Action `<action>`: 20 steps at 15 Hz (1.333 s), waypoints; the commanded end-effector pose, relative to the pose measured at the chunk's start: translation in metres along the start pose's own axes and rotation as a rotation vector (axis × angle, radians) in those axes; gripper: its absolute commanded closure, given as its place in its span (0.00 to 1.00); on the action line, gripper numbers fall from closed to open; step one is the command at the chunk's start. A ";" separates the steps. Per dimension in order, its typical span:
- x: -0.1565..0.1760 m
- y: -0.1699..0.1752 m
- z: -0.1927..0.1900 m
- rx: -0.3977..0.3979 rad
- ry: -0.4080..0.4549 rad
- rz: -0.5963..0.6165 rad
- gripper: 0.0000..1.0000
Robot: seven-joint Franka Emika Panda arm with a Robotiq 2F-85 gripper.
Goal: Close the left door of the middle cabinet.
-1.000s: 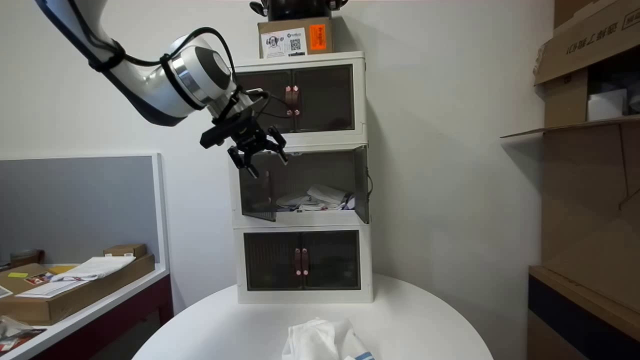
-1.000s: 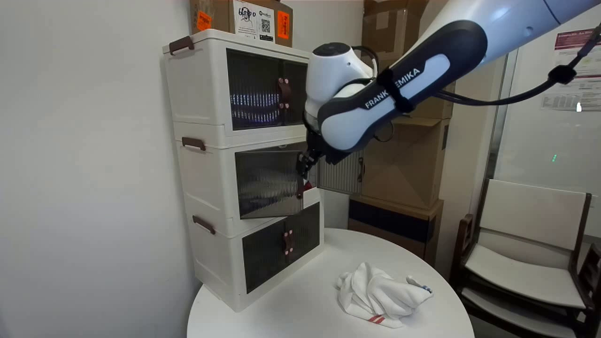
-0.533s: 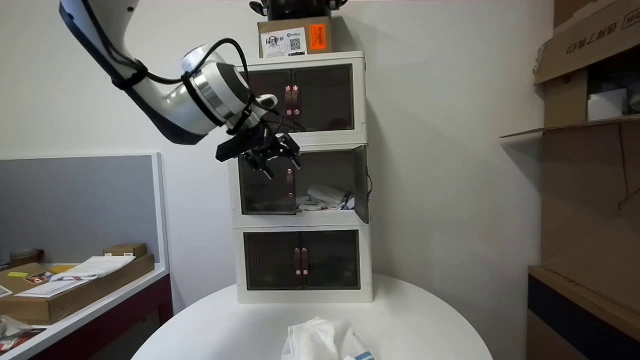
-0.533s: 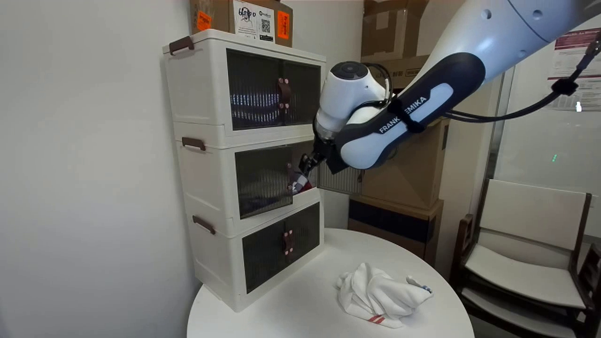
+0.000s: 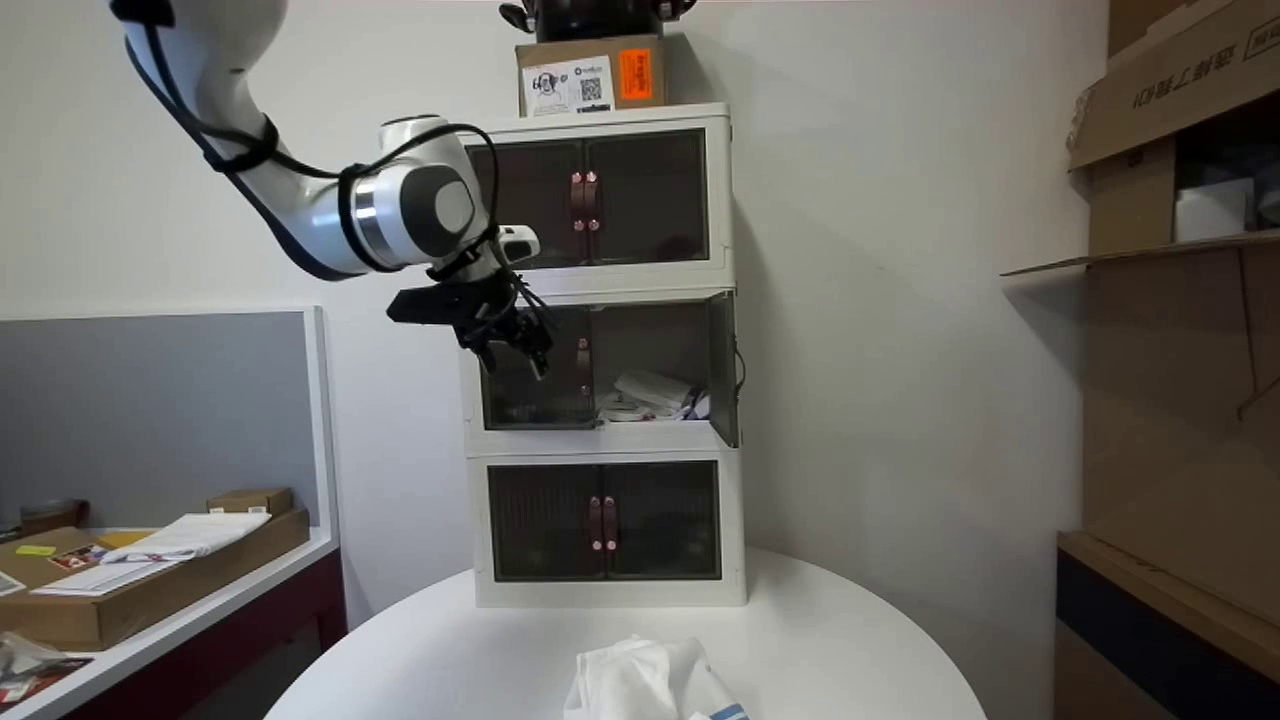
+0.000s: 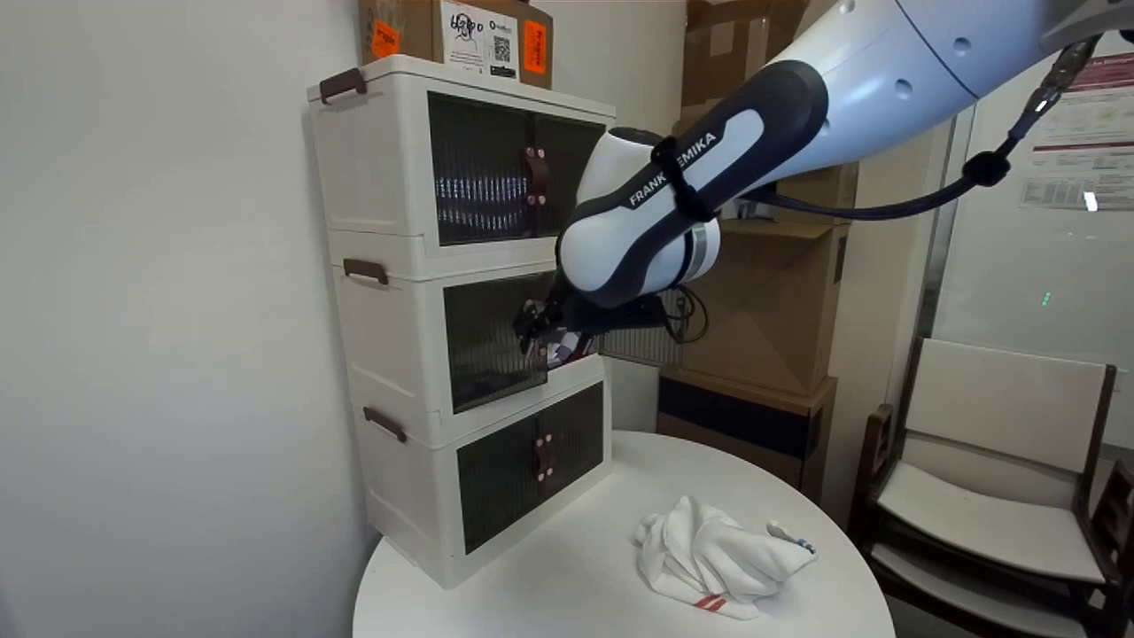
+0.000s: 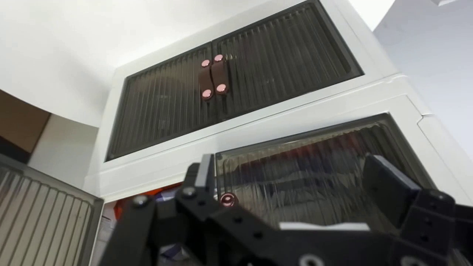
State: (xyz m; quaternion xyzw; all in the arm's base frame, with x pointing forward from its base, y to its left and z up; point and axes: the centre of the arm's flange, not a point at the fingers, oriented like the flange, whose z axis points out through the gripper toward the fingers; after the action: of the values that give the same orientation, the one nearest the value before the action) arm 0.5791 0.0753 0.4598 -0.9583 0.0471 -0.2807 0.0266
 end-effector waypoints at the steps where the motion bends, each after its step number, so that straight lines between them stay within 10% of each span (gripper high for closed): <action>1: 0.028 0.004 0.000 0.047 -0.035 -0.008 0.00; 20: 0.092 -0.035 0.039 0.011 0.125 -0.225 0.00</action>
State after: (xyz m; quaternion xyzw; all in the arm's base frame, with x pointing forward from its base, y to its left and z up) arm 0.6635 0.0878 0.4751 -0.9437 -0.0529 -0.3265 0.0007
